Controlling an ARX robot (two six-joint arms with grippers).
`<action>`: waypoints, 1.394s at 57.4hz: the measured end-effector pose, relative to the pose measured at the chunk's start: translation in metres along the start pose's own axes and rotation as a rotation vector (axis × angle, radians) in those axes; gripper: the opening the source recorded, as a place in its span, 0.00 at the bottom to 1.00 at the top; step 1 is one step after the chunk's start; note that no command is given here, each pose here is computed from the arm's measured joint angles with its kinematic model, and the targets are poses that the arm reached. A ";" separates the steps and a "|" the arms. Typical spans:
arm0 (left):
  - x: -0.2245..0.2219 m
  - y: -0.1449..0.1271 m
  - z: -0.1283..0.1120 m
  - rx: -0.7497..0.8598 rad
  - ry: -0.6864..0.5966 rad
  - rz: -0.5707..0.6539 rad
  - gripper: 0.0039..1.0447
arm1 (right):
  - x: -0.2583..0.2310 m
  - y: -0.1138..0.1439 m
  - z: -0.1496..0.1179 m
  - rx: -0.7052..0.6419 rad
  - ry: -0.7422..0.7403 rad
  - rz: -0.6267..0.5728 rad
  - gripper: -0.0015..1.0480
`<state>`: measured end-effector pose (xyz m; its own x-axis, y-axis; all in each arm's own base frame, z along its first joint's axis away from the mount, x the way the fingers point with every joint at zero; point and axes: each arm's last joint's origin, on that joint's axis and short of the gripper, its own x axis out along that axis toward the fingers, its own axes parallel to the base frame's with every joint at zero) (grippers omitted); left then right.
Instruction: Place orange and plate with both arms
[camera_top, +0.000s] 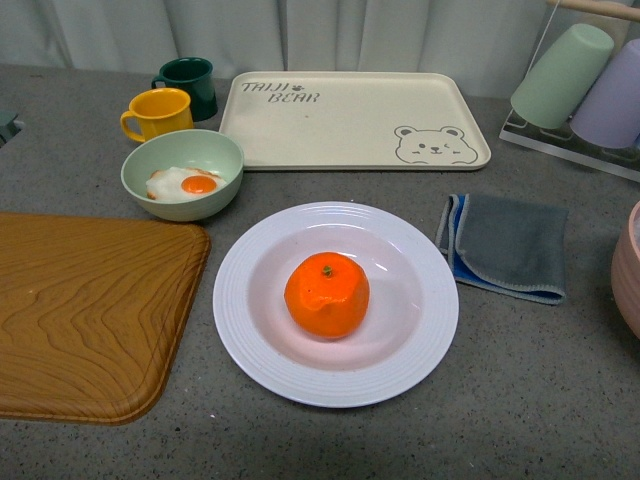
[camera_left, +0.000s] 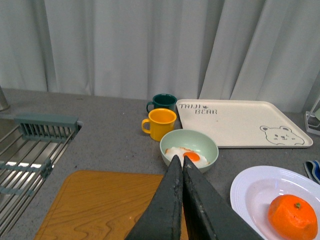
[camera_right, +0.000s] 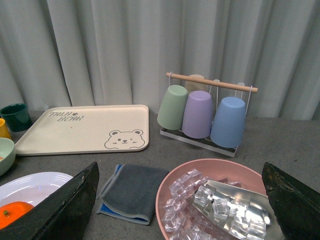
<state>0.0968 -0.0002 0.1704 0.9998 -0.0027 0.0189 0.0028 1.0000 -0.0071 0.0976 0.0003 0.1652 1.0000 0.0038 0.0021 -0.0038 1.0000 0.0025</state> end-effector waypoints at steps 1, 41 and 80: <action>0.000 0.000 0.000 0.000 0.000 0.000 0.03 | 0.000 0.000 0.000 0.000 0.000 0.000 0.91; 0.000 0.000 0.000 0.002 0.000 0.000 0.93 | 0.040 0.012 0.001 0.148 0.431 0.198 0.91; 0.000 0.000 0.000 0.002 0.000 0.000 0.94 | 0.174 0.052 -0.082 0.623 1.100 0.297 0.91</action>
<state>0.0967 -0.0002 0.1704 0.9998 -0.0027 0.0185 0.0028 1.0000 -0.0048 0.2716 0.0534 0.0836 0.4365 0.5209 -0.7335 0.0721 0.7924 0.6057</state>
